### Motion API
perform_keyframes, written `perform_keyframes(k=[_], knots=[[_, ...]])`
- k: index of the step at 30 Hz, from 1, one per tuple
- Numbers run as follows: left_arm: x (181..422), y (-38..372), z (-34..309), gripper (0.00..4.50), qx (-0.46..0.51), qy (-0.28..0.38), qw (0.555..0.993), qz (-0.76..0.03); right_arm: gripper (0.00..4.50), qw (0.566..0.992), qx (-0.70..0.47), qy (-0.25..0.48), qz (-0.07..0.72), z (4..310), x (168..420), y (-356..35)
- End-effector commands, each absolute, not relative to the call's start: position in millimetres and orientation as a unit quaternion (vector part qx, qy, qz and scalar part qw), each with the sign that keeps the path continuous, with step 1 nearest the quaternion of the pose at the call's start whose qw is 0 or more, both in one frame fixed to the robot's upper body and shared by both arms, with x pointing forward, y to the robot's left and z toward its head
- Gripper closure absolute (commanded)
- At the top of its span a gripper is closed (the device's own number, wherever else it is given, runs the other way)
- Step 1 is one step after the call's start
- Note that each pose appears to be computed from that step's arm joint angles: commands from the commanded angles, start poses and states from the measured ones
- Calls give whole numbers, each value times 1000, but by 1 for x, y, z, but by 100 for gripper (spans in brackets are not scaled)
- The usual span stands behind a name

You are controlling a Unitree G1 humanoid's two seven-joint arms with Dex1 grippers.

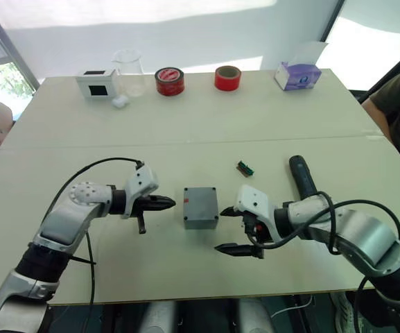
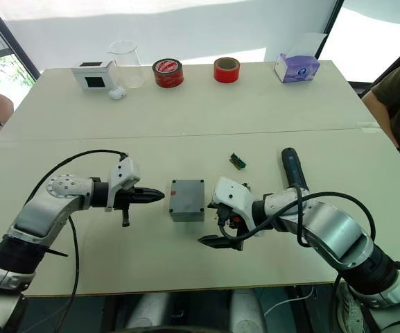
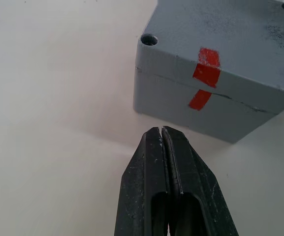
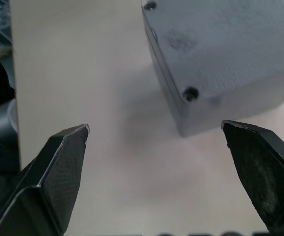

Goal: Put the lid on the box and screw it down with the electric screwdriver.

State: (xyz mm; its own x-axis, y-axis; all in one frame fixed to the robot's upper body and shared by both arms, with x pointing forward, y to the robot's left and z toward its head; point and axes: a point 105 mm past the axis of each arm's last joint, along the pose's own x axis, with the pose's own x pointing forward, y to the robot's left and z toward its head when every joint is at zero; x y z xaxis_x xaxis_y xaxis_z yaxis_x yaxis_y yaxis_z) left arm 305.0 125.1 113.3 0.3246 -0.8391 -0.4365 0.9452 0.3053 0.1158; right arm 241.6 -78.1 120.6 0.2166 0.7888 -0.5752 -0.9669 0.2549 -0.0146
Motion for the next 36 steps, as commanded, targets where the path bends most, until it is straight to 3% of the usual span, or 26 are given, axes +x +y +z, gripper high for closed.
perform_keyframes(k=[1, 9, 15, 21, 27, 36], knots=[[311, 110, 117, 450, 190, 125, 781, -581, 4, 753, -181, 226, 591, 126, 239, -69], [329, 93, 120, 450, 185, 99, 784, -585, 4, 755, -123, 224, 603, 136, 231, -56], [336, 111, 119, 450, 199, 102, 797, -561, 4, 765, -133, 228, 587, 141, 229, -71], [316, 139, 118, 450, 189, 130, 808, -542, 4, 795, -189, 213, 536, 150, 249, -102], [281, 133, 111, 450, 167, 162, 788, -570, 4, 803, -201, 198, 525, 139, 267, -98], [287, 116, 109, 450, 152, 138, 806, -555, 4, 783, -191, 192, 561, 134, 262, -79]])
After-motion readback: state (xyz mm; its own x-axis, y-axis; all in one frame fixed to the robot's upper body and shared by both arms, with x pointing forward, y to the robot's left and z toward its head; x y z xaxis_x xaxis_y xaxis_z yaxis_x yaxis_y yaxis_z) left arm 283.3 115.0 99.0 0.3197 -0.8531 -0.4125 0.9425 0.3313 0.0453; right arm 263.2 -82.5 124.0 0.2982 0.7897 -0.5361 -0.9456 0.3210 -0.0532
